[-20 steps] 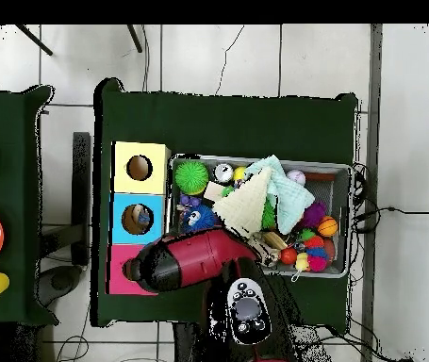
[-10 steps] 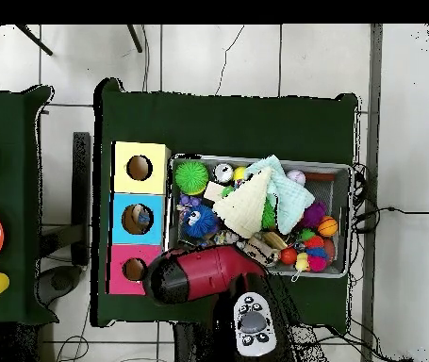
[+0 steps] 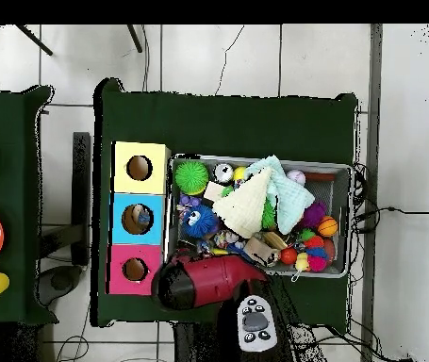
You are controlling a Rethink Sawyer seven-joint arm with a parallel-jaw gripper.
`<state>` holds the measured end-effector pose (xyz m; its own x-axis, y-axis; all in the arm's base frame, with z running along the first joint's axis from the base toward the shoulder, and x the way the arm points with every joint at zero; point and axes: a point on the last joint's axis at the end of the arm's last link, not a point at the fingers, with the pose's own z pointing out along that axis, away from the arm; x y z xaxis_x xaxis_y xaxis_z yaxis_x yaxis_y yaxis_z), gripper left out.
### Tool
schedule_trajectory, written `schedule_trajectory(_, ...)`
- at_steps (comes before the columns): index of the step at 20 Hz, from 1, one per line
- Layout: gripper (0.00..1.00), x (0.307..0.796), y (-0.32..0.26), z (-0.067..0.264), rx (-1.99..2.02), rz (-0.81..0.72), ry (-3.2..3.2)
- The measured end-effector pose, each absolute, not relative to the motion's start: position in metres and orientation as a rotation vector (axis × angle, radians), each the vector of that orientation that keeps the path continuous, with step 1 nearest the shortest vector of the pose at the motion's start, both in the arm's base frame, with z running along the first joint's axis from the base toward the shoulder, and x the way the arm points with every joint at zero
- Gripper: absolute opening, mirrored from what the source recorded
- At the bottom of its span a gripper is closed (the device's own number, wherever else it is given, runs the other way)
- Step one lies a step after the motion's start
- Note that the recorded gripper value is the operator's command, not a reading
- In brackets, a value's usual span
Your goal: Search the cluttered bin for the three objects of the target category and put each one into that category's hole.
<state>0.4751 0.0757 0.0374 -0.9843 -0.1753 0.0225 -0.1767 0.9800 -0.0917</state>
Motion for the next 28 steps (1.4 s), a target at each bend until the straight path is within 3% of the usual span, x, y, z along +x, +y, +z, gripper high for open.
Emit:
schedule_trajectory(11,1.00,0.454,0.060,0.006,0.237,0.154,-3.088)
schedule_trajectory(28,1.00,0.452,0.052,-0.004,0.221,0.160,-3.105)
